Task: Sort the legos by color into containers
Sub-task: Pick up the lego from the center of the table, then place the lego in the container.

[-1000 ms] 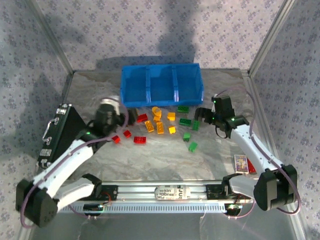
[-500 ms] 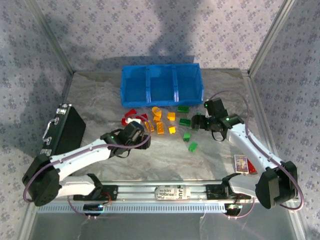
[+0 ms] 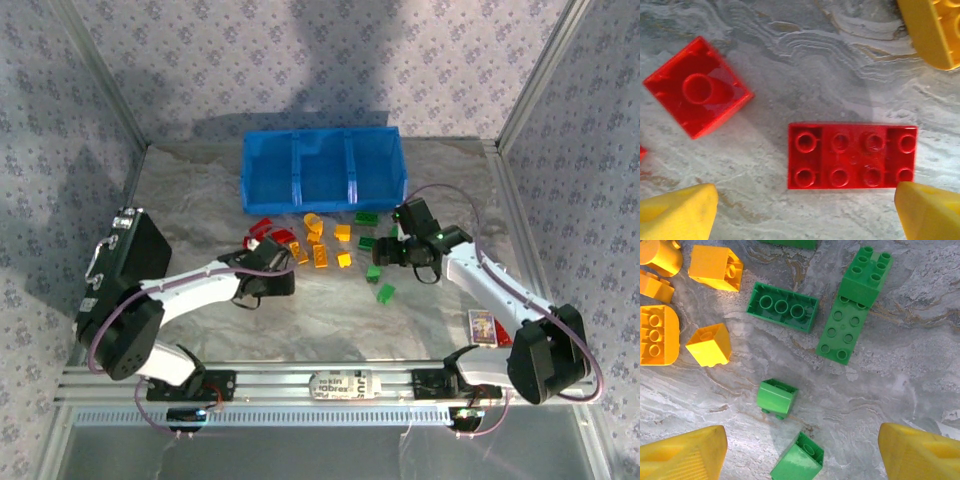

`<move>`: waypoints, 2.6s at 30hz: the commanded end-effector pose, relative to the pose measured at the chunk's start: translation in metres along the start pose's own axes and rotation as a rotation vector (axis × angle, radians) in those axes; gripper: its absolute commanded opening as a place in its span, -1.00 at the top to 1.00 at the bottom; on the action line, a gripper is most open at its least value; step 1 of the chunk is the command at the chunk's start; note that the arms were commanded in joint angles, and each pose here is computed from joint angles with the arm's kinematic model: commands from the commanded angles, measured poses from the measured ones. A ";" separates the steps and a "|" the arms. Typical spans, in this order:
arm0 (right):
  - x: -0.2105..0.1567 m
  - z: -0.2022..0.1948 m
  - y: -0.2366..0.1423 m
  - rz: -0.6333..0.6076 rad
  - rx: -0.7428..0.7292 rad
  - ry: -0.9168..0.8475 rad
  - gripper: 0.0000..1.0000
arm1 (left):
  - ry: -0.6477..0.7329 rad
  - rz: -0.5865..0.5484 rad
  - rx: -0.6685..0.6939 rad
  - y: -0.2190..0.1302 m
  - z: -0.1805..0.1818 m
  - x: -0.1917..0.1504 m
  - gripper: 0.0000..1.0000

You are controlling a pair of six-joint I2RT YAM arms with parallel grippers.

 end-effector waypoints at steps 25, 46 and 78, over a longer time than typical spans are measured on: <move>0.004 -0.018 -0.009 -0.060 -0.017 0.043 -0.64 | 0.060 0.148 -0.005 0.022 -0.035 0.015 -0.40; 0.005 -0.031 -0.018 -0.087 -0.011 0.088 -0.63 | -0.004 -0.046 -0.040 -0.038 -0.009 0.094 -0.09; -0.009 0.010 -0.017 0.002 0.135 -0.058 -0.63 | -0.048 -0.372 -0.035 -0.126 0.023 0.169 -0.93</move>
Point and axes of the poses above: each hand's point on the last joint's axis, 136 mm out from that joint toward the fingers, its own y axis out along the fingers, its own z axis along the line the jaws close on, x = y × z, the point moved 6 cm from there along -y, back along the fingers, and after that the axes turned 10 degrees about y, right-handed, at the moved point
